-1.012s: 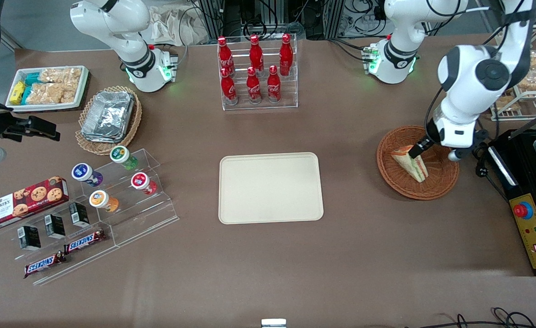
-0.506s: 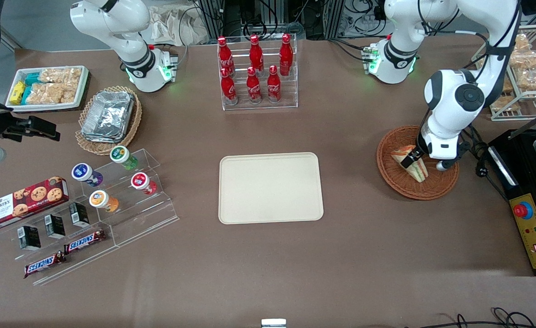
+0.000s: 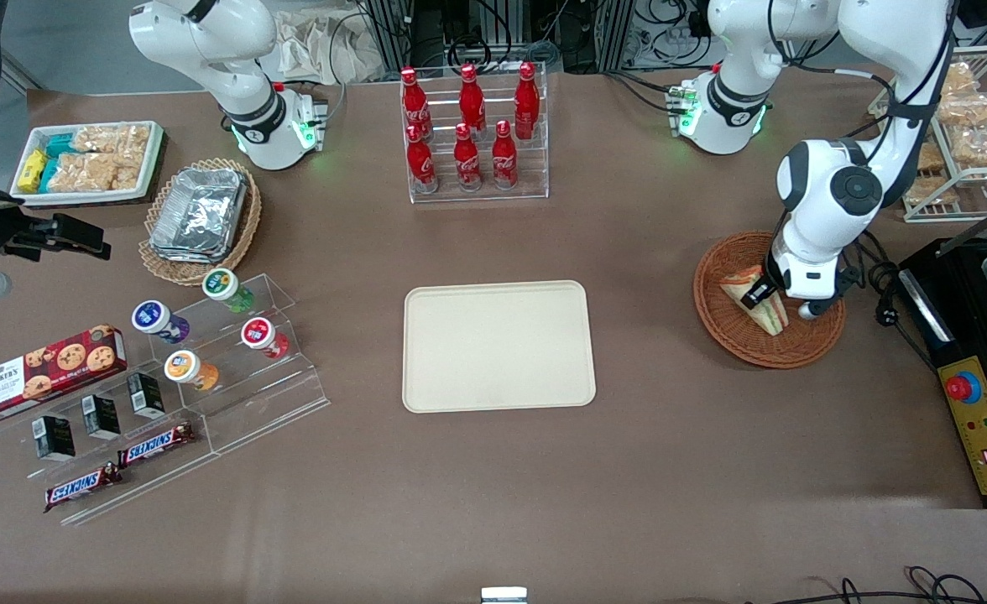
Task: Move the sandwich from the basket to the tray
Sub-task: 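Close the left gripper on the triangular sandwich, then lift the sandwich up out of the basket with the left gripper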
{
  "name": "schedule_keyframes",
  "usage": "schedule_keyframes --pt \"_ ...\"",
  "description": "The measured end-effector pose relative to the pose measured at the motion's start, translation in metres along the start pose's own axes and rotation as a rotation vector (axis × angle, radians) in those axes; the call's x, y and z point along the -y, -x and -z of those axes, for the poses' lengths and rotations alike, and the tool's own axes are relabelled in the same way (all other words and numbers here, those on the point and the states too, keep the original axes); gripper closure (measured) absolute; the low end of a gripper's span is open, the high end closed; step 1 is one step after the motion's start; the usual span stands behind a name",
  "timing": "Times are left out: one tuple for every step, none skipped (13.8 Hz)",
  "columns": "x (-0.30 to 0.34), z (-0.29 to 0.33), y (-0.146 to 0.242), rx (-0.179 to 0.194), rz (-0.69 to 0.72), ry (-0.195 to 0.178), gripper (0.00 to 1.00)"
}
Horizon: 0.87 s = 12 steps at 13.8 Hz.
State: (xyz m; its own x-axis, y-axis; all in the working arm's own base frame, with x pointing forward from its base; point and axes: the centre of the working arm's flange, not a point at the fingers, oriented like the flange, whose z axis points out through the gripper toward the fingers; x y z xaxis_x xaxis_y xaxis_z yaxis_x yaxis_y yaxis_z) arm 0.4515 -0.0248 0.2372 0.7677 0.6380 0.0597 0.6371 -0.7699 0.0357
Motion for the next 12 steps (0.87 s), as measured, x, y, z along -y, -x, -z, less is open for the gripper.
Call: schedule_keyframes --pt "-0.001 0.002 -0.001 -0.005 -0.001 0.004 0.61" --pt "-0.003 0.006 -0.003 -0.013 -0.002 0.01 0.63" --pt "-0.005 0.013 -0.006 -0.021 -0.004 0.015 0.65" --pt "-0.008 0.024 -0.009 -0.021 -0.01 0.007 0.67" --pt "-0.012 0.04 -0.013 -0.011 -0.025 -0.019 0.74" --pt "-0.019 0.062 -0.019 -0.003 -0.043 -0.052 0.78" --pt "-0.027 0.089 -0.025 0.007 -0.056 -0.086 0.79" --pt "-0.038 0.12 -0.031 0.02 -0.073 -0.118 0.79" --pt "-0.05 0.154 -0.035 0.036 -0.095 -0.149 0.79" --pt "-0.063 0.187 -0.038 0.046 -0.118 -0.169 0.79" --pt "-0.076 0.219 -0.039 0.047 -0.141 -0.177 0.79" --pt "-0.088 0.247 -0.038 0.041 -0.167 -0.175 0.79"
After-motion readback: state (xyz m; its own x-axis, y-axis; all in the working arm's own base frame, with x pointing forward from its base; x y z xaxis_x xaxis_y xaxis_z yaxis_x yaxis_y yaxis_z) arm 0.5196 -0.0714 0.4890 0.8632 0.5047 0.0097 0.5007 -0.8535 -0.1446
